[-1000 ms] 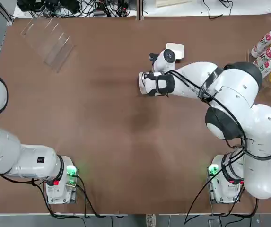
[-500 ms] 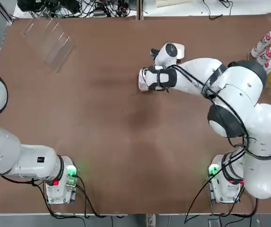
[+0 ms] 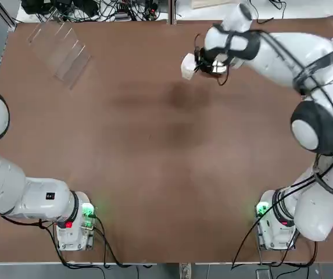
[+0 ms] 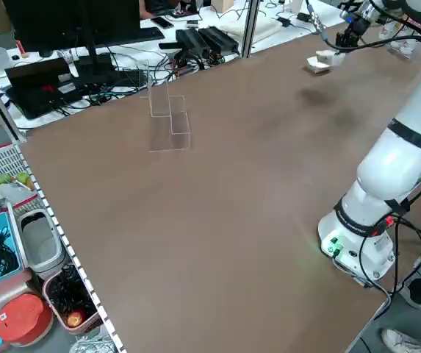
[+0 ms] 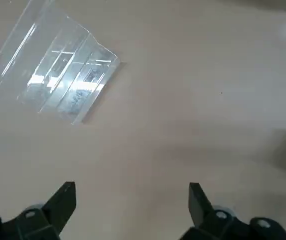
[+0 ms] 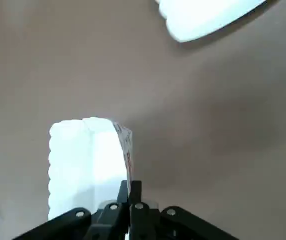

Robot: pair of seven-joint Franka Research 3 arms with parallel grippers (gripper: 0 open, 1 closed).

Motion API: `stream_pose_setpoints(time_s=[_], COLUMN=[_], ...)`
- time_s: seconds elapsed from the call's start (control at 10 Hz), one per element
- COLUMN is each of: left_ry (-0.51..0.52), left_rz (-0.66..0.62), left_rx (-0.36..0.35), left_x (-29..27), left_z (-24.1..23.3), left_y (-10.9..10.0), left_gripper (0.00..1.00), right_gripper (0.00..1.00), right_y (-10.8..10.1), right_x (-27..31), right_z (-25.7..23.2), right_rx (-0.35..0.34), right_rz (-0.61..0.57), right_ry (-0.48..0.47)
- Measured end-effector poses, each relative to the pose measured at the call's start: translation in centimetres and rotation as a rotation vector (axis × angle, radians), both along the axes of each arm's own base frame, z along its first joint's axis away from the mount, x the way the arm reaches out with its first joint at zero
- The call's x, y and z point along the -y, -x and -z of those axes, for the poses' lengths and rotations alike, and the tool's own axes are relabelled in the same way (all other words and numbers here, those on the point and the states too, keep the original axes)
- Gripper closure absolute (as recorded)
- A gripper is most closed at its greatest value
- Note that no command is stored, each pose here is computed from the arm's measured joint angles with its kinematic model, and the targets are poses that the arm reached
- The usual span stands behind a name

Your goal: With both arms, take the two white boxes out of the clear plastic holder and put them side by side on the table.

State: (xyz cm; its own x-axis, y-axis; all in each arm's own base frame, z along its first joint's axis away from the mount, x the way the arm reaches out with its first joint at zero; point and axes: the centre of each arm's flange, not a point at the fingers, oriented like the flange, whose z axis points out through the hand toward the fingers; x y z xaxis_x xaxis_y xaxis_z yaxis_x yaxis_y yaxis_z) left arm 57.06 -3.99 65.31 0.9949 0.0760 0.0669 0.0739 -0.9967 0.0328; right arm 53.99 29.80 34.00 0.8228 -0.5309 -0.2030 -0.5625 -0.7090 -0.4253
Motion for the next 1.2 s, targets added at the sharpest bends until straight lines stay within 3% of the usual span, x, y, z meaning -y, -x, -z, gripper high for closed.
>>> stream_pose_setpoints(time_s=[0.2,0.5,0.7,1.0,1.2], left_ry=[0.000,0.000,0.000,0.000,0.000], left_rz=[-0.002,-0.002,-0.003,-0.004,-0.006], left_rx=[-0.001,-0.001,-0.002,-0.003,-0.004], left_x=[-0.1,-0.1,-0.2,-0.3,-0.4], left_z=[0.0,0.1,0.1,0.2,0.2], left_y=[0.0,0.0,-0.1,-0.1,-0.1], left_gripper=[0.00,0.00,0.00,0.00,0.00], right_gripper=[0.98,0.98,0.98,0.98,0.98], right_y=[-1.8,-4.9,-5.6,-5.9,-5.0], right_x=[5.7,16.7,22.7,27.2,29.5], right_z=[-0.8,-1.6,-2.3,-1.4,0.4], right_rx=[-0.063,-0.097,-0.117,-0.062,-0.014], right_rz=[0.085,0.344,0.506,0.814,0.933], right_ry=[-0.017,-0.003,-0.005,0.018,0.057])
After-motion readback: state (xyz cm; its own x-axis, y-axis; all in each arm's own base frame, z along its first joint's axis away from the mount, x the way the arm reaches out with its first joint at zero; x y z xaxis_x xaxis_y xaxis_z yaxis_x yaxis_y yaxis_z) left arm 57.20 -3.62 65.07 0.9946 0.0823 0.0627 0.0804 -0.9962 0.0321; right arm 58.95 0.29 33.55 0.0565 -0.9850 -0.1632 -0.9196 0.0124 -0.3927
